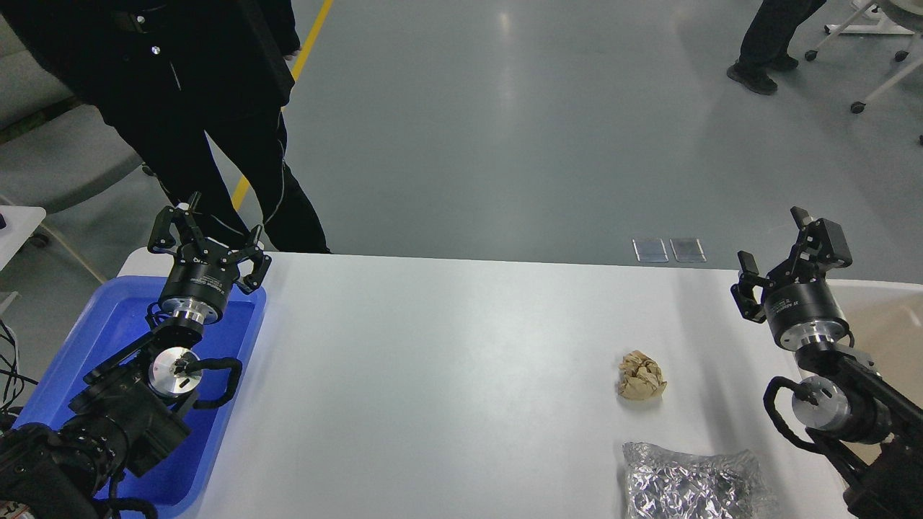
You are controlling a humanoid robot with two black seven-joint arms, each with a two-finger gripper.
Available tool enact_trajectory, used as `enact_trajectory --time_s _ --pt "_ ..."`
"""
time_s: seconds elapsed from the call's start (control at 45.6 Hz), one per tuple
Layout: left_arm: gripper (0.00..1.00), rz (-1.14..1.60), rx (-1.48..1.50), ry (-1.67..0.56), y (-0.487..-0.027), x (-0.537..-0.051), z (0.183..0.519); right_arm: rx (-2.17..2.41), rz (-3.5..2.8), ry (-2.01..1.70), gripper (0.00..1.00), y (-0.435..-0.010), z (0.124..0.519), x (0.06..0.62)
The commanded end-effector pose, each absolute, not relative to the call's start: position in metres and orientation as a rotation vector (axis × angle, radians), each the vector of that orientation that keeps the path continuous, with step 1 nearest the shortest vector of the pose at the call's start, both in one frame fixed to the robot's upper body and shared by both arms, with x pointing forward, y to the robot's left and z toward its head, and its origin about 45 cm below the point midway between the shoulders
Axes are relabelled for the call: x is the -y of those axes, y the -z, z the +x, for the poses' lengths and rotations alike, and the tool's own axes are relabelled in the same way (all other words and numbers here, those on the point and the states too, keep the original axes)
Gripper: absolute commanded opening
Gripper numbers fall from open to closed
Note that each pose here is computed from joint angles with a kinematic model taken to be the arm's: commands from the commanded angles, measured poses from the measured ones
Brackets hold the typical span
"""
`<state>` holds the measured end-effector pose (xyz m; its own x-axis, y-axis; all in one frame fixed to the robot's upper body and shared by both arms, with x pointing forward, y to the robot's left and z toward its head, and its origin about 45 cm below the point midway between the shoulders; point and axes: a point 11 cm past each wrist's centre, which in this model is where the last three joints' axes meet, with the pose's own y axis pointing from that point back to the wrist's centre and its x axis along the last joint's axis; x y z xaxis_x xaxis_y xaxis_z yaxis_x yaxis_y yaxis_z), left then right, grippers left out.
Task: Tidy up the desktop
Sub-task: 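Move the right gripper outward toward the white bin beside the table, then lower the right gripper down to the silver foil bag's edge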
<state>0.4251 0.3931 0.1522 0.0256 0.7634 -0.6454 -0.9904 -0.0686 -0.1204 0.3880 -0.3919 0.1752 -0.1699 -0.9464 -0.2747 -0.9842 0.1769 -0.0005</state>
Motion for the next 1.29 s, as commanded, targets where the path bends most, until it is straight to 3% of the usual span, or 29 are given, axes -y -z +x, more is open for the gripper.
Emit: enact_trajectory --time_s 0.0,0.482,0.701,1.271 --pt "1.0 -0.661 -0.442 -1.52 -0.152 -0.393 0.425 -2.224 -1.903 -0.244 1.0 -0.178 0.379 0.396" --pt "1.0 -0.662 -0.441 -1.52 -0.152 -0.393 0.425 -2.174 -2.157 -0.261 1.0 -0.212 0.383 0.409" --pt "1.0 -0.661 -0.442 -1.52 -0.152 -0.393 0.425 -2.093 -2.454 -0.188 1.0 -0.22 0.366 0.412" --pt "1.0 -0.663 -0.442 -1.519 -0.152 -0.393 0.425 -1.745 -3.281 0.429 1.0 -0.25 0.322 0.398"
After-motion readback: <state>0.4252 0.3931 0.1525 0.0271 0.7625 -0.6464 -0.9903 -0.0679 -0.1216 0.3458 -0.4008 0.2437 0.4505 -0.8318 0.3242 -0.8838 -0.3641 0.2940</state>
